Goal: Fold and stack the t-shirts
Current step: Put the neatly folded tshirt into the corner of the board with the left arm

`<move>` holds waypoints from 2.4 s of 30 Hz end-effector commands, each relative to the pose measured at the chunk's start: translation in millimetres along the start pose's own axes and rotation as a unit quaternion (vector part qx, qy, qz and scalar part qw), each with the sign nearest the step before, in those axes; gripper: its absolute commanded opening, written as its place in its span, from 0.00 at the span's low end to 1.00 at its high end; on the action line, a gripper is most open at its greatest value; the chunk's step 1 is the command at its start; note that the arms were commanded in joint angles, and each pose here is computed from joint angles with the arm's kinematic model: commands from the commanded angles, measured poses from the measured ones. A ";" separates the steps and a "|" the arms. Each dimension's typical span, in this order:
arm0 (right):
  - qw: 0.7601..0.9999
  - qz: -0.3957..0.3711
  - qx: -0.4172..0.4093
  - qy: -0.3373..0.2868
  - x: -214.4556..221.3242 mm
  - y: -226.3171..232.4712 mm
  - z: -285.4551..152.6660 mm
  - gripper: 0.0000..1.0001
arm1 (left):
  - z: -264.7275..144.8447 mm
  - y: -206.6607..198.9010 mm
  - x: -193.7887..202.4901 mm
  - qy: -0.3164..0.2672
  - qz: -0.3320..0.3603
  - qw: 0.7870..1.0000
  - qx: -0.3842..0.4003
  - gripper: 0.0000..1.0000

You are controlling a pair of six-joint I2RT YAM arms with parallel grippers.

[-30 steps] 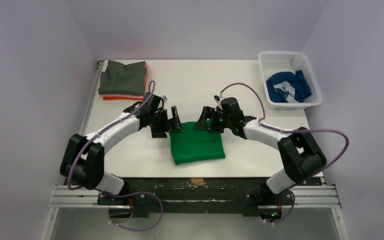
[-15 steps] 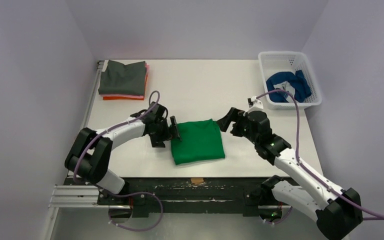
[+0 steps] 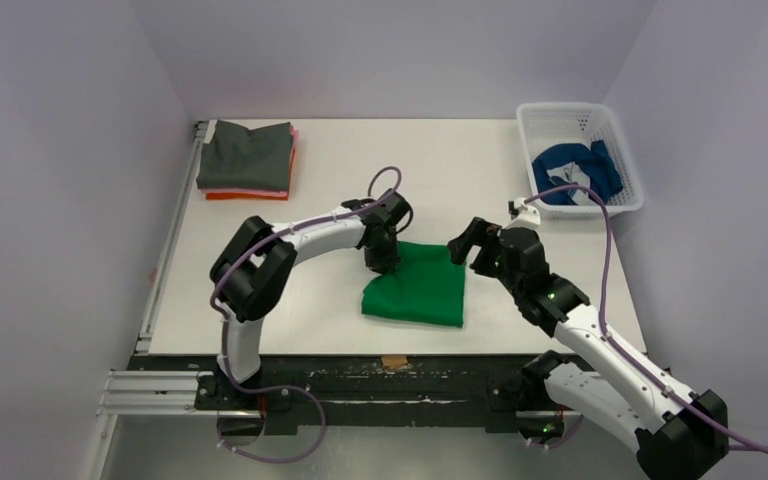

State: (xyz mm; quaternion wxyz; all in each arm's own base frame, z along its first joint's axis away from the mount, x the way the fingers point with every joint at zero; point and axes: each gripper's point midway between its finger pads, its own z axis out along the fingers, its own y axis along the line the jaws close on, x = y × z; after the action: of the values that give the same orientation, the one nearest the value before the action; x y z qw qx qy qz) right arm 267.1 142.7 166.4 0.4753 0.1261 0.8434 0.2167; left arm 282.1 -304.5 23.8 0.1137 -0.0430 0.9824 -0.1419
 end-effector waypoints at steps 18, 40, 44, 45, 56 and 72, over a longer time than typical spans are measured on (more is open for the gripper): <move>0.996 -0.052 0.071 -0.018 -7.0 -24.8 16.1 0.86 | -135.6 103.2 -246.3 -0.252 0.297 0.852 -0.350 0.00; 0.987 -0.082 0.134 -0.022 -7.6 -46.4 28.9 0.87 | -290.6 175.2 -356.0 -0.361 0.244 0.841 -0.320 0.00; 0.986 -0.086 0.142 -0.020 -7.6 -48.7 29.8 0.87 | -277.2 183.2 -362.4 -0.359 0.230 0.854 -0.297 0.00; 0.986 -0.086 0.144 -0.020 -7.7 -49.3 29.8 0.87 | -270.7 187.6 -363.7 -0.354 0.227 0.858 -0.296 0.00; 0.980 -0.099 0.172 0.009 4.8 -58.4 42.6 0.86 | -217.0 256.5 -378.3 -0.297 0.198 0.880 -0.313 0.00; 0.968 -0.118 0.218 0.037 13.4 -71.1 53.7 0.86 | -225.7 350.8 -401.7 -0.336 0.060 0.871 -0.354 0.92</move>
State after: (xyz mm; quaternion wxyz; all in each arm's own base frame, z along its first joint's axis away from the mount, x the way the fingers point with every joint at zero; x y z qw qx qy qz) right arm 294.0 101.8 79.0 0.4041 0.1044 0.9086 -0.0170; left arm 593.2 111.6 176.9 0.3614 0.0200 0.9016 0.2368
